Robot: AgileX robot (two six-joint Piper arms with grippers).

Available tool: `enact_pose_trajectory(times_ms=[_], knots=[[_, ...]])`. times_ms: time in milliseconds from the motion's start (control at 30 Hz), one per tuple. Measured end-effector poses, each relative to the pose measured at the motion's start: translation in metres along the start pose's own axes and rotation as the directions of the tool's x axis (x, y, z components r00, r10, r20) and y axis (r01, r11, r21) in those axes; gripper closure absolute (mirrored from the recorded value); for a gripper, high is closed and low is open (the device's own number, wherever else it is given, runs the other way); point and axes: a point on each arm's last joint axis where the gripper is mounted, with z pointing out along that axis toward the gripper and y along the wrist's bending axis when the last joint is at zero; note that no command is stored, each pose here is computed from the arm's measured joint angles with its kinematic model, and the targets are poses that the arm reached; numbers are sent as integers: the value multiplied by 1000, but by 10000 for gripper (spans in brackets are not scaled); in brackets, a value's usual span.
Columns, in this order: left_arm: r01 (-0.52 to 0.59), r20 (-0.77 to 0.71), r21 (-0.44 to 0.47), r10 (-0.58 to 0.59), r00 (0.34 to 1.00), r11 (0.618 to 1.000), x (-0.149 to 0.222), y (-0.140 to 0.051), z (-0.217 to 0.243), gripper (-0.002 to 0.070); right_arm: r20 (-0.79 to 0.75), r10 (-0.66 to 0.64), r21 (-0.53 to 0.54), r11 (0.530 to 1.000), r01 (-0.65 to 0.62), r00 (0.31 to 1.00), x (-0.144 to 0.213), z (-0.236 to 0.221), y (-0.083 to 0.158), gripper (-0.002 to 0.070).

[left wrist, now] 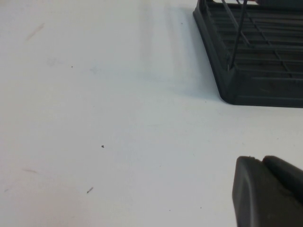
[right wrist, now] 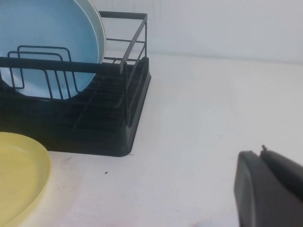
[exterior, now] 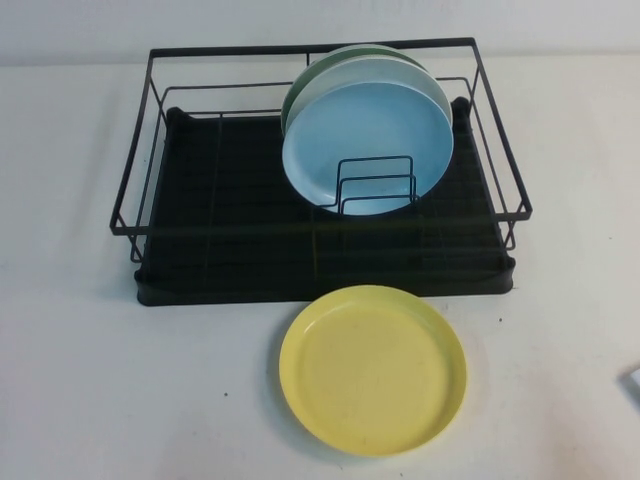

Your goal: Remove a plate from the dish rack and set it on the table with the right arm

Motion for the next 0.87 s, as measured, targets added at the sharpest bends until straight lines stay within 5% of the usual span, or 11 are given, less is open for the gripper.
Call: enact_pose_trajectory(times_ms=[867], knots=[[0,0,0,0,1000,1000,0,0,0,679,-197,67,13,998,-66,978,18,-2,0,694]])
